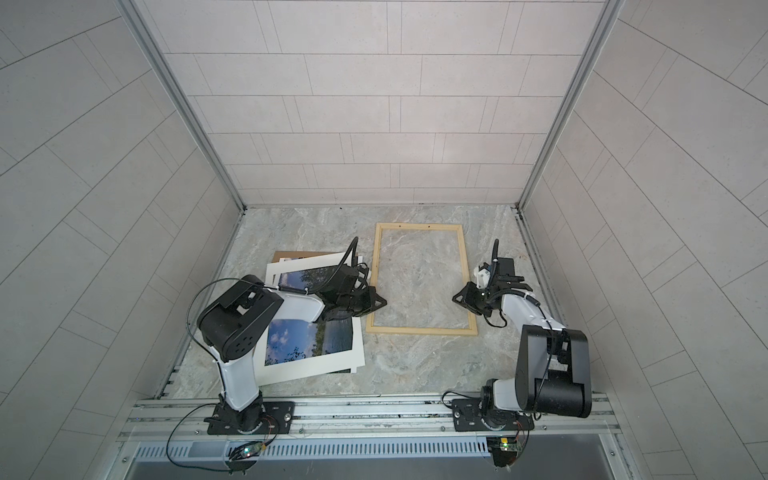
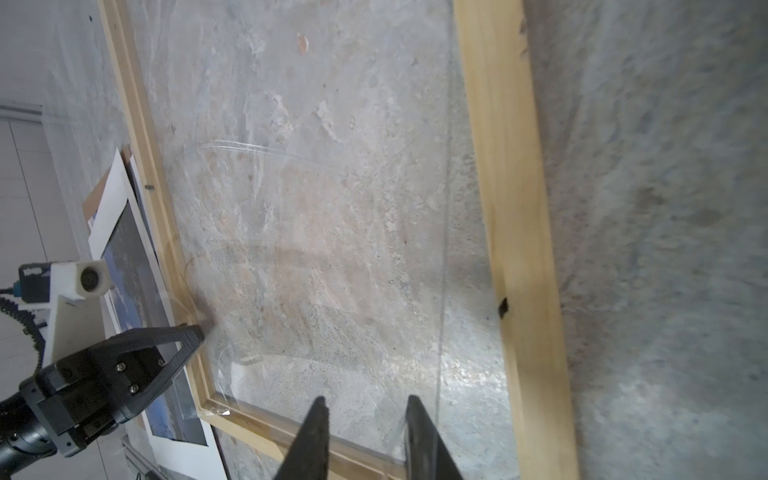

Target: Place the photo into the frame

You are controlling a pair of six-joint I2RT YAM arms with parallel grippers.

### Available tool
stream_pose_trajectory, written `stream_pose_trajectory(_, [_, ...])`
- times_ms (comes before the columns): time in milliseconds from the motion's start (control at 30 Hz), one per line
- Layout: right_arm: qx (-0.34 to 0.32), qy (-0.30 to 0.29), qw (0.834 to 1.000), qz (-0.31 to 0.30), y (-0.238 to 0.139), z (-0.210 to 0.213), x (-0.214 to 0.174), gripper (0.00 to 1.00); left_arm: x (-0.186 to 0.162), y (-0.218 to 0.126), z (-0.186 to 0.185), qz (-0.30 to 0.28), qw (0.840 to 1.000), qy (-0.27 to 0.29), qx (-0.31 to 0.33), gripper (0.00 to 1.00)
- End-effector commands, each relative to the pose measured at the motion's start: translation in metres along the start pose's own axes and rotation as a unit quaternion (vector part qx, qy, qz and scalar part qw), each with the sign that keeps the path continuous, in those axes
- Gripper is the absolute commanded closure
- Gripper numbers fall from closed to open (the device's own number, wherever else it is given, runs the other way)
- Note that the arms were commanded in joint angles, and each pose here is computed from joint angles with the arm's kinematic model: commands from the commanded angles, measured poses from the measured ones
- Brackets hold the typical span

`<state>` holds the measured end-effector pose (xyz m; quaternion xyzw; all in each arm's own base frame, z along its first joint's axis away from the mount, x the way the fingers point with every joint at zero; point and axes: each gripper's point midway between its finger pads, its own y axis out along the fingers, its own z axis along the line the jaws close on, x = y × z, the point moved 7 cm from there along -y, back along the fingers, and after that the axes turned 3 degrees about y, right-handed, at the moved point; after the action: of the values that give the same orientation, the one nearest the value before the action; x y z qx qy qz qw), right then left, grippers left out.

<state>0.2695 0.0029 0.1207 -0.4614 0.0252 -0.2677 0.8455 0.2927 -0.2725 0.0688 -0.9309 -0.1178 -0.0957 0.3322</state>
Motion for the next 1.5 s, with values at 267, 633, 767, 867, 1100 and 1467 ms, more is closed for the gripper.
stream_pose_trajectory(267, [-0.096, 0.001, 0.989, -0.116, -0.027, -0.016, 0.009, 0.29, 0.008, -0.011, -0.004, -0.026, 1.0, 0.012, 0.004, 1.0])
stream_pose_trajectory(633, [-0.07, 0.026, 0.996, -0.044, 0.016, -0.031, 0.011, 0.26, 0.01, -0.014, 0.002, -0.015, 1.0, 0.011, 0.0, 1.0])
stream_pose_trajectory(767, [-0.06, 0.031, 0.997, -0.045, 0.02, -0.031, 0.008, 0.26, 0.011, -0.015, 0.003, -0.011, 1.0, 0.014, 0.003, 1.0])
stream_pose_trajectory(867, [-0.059, 0.029, 0.997, -0.05, 0.016, -0.03, 0.008, 0.26, 0.01, -0.015, 0.005, -0.01, 1.0, 0.012, 0.004, 1.0])
stream_pose_trajectory(1100, [-0.046, 0.028, 0.998, -0.041, 0.015, -0.026, 0.004, 0.26, 0.011, -0.01, 0.004, 0.001, 1.0, 0.015, -0.004, 1.0])
stream_pose_trajectory(1467, [-0.023, 0.037, 0.999, -0.024, 0.023, -0.027, 0.0, 0.27, 0.016, -0.011, -0.003, 0.013, 0.998, -0.02, -0.056, 1.0])
